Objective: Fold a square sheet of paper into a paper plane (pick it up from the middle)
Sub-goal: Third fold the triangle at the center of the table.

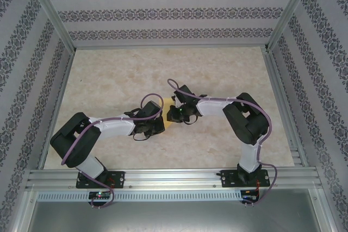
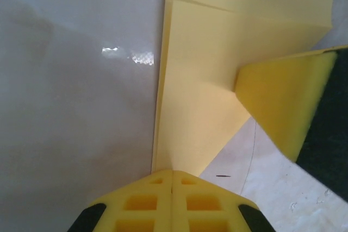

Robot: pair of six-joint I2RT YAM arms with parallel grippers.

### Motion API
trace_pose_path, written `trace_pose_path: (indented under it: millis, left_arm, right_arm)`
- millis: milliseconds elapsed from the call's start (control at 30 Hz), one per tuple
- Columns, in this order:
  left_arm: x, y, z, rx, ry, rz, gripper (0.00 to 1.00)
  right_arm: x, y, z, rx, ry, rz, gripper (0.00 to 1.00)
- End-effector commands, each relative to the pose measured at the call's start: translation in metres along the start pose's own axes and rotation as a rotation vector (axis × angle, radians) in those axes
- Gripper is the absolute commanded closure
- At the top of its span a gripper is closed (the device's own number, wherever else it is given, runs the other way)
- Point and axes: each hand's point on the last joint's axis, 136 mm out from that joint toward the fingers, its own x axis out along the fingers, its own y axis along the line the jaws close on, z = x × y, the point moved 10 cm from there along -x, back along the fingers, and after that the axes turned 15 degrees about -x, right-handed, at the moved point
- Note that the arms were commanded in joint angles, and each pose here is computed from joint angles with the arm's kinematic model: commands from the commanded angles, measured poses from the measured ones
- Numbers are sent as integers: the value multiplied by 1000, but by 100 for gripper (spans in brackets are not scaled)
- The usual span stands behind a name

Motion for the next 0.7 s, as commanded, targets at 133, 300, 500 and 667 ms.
trace_pose_path:
  millis: [133,300,500,667]
  left_arm:
    - [5,41,-9,-35,46,222,100]
    - [2,32,-7,-4,44,194,100]
    - [-21,-9,0,114,6,33,94]
    - [-42,-34,9,152,-87,-48,88]
  right_arm:
    - [-21,-62,15,107,-59,-130,91]
    - [-47,-60,31,96,-127,-99,91]
    - [-73,-35,31,74,-203,-19,84]
    - [-73,-35,17,118,-199,15,73]
